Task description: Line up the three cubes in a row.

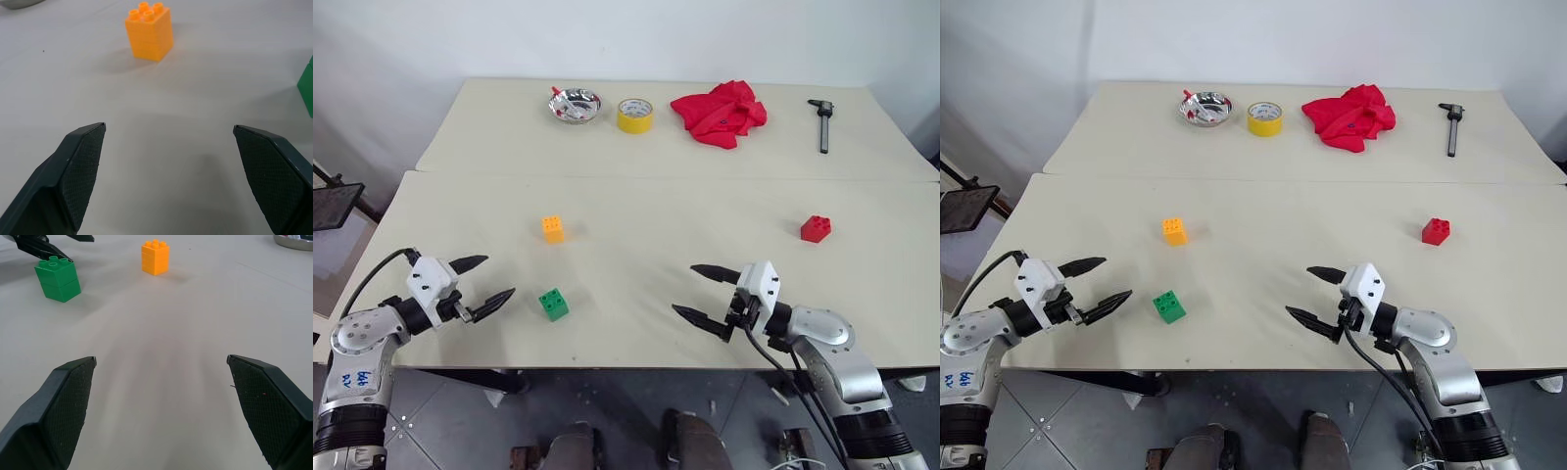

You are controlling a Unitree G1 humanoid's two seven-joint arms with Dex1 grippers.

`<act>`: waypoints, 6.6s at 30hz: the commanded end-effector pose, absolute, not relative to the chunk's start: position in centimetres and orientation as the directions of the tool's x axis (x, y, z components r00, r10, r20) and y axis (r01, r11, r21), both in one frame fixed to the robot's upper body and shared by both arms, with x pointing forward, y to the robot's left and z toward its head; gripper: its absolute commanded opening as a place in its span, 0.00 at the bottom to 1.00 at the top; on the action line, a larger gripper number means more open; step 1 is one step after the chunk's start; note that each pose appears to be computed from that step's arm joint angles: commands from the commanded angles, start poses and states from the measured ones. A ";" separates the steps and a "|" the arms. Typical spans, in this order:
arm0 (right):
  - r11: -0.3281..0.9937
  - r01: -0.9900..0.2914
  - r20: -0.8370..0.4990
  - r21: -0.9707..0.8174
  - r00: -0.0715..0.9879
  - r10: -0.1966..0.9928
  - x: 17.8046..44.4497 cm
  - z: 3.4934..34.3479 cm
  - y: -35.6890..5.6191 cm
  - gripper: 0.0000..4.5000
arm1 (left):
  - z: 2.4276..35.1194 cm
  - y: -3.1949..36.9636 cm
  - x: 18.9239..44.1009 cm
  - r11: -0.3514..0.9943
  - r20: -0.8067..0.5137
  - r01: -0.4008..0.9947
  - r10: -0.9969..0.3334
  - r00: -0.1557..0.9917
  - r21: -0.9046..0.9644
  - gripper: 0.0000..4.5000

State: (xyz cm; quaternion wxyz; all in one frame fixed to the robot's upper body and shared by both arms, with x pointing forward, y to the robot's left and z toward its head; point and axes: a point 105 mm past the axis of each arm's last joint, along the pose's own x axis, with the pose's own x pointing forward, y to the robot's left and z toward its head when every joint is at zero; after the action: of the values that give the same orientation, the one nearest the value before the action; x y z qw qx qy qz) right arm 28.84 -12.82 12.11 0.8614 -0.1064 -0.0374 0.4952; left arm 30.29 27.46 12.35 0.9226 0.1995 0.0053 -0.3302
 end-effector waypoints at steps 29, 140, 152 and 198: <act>0.968 0.244 0.166 -0.059 0.958 -0.232 35.3 19.2 -31.6 1.00 | 18.1 15.4 29.9 0.270 -0.065 0.875 -0.945 0.322 0.401 0.99; 0.165 -0.905 -0.034 -0.392 0.193 0.981 24.3 15.4 -16.6 1.00 | 14.1 13.8 31.4 0.154 -0.244 0.943 -0.942 0.230 0.295 0.32; 0.241 -0.895 -0.029 -0.375 0.272 0.962 23.6 15.2 -17.3 1.00 | 10.6 9.0 33.1 -0.058 -0.361 0.962 -0.932 0.045 0.269 0.32; 0.334 -0.868 0.127 -0.369 0.309 0.943 27.3 18.3 -13.2 1.00 | 15.4 22.1 37.6 0.721 -0.078 0.656 -0.657 0.749 0.222 1.00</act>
State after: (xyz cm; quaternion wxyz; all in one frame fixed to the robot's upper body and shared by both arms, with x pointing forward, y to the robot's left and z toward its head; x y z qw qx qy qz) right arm 27.83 -13.00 17.21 0.8043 -0.1091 -0.1434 0.5663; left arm 37.54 22.43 15.43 0.9355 0.1063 -0.0112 -0.3368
